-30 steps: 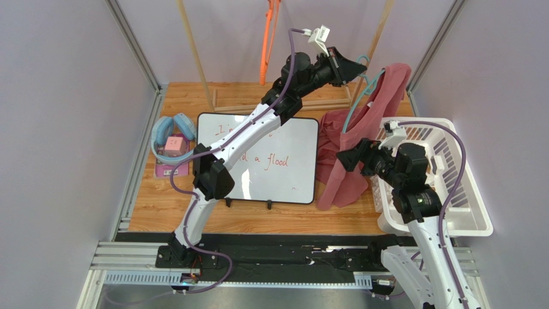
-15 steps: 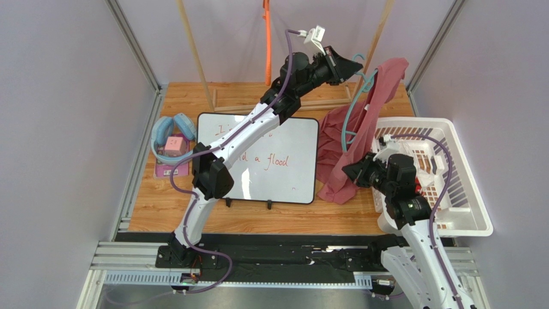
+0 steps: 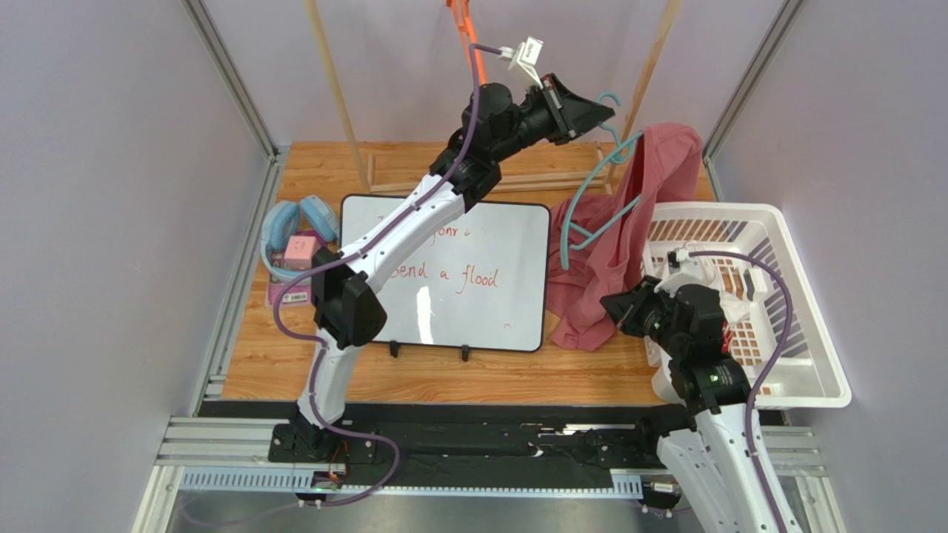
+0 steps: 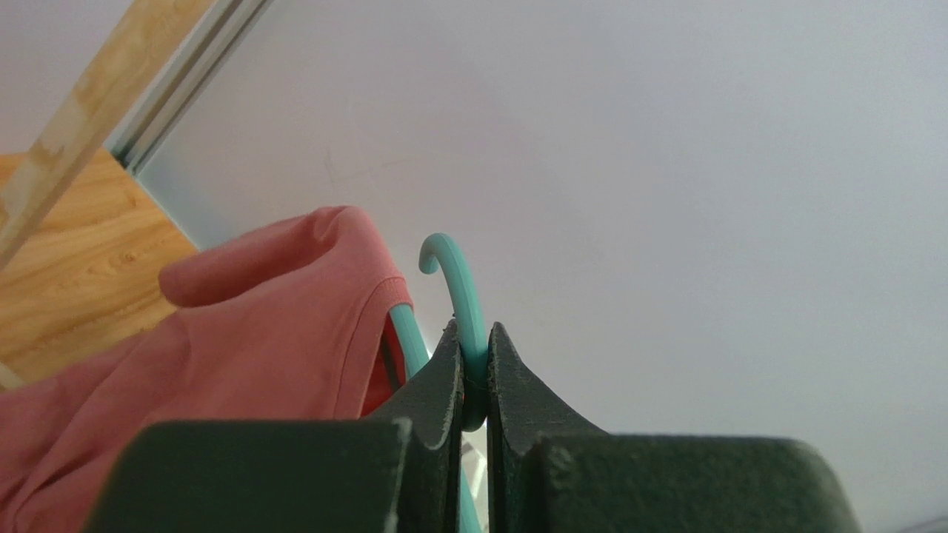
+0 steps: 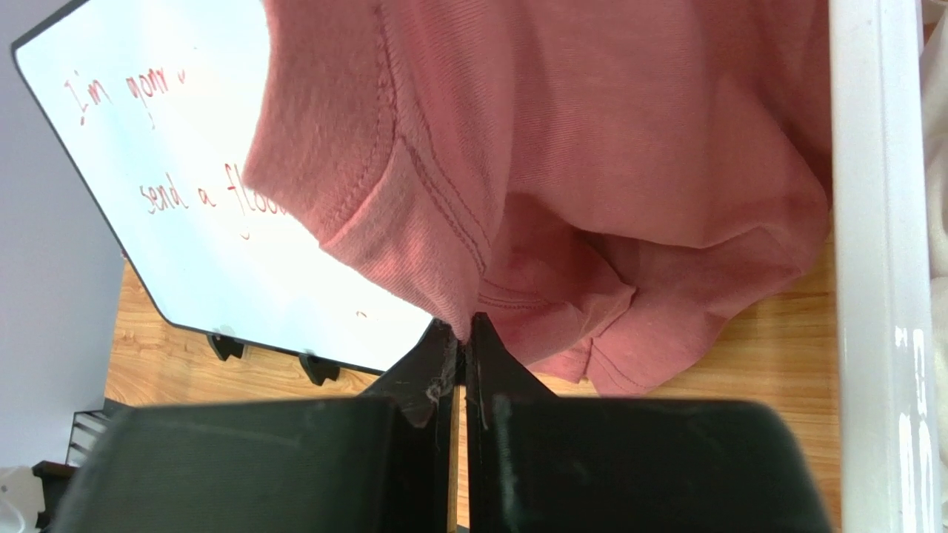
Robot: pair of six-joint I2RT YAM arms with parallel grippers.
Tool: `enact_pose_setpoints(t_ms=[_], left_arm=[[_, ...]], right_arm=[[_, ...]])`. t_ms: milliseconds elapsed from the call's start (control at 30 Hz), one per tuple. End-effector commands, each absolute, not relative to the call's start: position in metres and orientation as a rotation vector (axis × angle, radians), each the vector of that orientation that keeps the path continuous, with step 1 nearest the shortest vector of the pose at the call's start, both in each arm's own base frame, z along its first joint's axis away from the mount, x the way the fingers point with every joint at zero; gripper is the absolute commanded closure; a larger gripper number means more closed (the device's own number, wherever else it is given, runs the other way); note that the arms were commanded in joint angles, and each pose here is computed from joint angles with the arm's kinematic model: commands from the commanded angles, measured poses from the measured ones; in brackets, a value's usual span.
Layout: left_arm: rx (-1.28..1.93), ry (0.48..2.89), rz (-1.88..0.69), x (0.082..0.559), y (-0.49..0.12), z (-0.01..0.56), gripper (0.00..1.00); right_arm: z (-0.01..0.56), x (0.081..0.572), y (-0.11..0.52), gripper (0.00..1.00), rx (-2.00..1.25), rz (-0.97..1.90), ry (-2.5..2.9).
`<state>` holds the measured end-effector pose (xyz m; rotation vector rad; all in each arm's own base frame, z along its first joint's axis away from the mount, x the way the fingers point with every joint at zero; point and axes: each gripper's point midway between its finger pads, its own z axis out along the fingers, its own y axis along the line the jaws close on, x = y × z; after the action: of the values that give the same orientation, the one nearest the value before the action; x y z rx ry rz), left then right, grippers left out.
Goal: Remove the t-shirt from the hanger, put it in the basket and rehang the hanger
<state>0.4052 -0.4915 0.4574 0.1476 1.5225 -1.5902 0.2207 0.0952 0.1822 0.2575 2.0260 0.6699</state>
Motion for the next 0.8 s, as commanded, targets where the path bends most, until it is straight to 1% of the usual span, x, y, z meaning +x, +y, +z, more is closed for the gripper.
enact_pose_setpoints(t_ms=[0,33,100,133,200,233,300,333,400,433,500,533,567,667,733,767], left_arm=[[0.277,1.374,-1.705,0.348,-0.460,0.522,1.00],[0.297,1.354,-1.701,0.337,-0.451,0.532,1.00],[0.326,1.393,-1.668,0.332,-0.448,0.519,1.00],[0.338,1.379,-1.658,0.323,-0.439,0.528,1.00],[0.355,1.429,-1.606,0.320,-0.434,0.513,1.00],[0.361,1.418,-1.592,0.311,-0.425,0.522,1.00],[0.374,1.482,-1.539,0.308,-0.419,0.505,1.00],[0.380,1.473,-1.524,0.300,-0.410,0.512,1.00],[0.373,1.539,-1.500,0.296,-0.404,0.493,1.00],[0.391,1.512,-1.493,0.286,-0.395,0.501,1.00],[0.390,1.567,-1.468,0.281,-0.388,0.484,1.00],[0.401,1.545,-1.454,0.272,-0.379,0.492,1.00],[0.402,1.565,-1.435,0.270,-0.375,0.487,1.00],[0.399,1.592,-1.367,0.264,-0.360,0.481,1.00],[0.397,1.601,-1.341,0.259,-0.351,0.478,1.00],[0.396,1.611,-1.328,0.257,-0.348,0.476,1.00]], right_arm=[[0.201,0.233,0.092,1.00,0.278,0.652,1.984],[0.206,0.235,0.092,1.00,0.273,0.649,1.974],[0.221,0.241,0.092,1.00,0.262,0.647,1.947],[0.227,0.243,0.092,1.00,0.253,0.644,1.939],[0.238,0.248,0.090,1.00,0.256,0.632,1.913],[0.249,0.250,0.090,1.00,0.254,0.633,1.887],[0.261,0.258,0.089,1.00,0.265,0.631,1.852],[0.271,0.261,0.089,1.00,0.264,0.635,1.827],[0.285,0.270,0.090,1.00,0.273,0.649,1.789],[0.284,0.278,0.091,1.00,0.280,0.648,1.799],[0.301,0.287,0.092,1.00,0.282,0.652,1.762],[0.298,0.296,0.092,1.00,0.287,0.644,1.781],[0.311,0.301,0.090,1.00,0.294,0.633,1.753],[0.318,0.320,0.082,1.00,0.327,0.566,1.747],[0.336,0.330,0.075,1.00,0.329,0.526,1.713],[0.333,0.340,0.069,1.00,0.355,0.473,1.723]])
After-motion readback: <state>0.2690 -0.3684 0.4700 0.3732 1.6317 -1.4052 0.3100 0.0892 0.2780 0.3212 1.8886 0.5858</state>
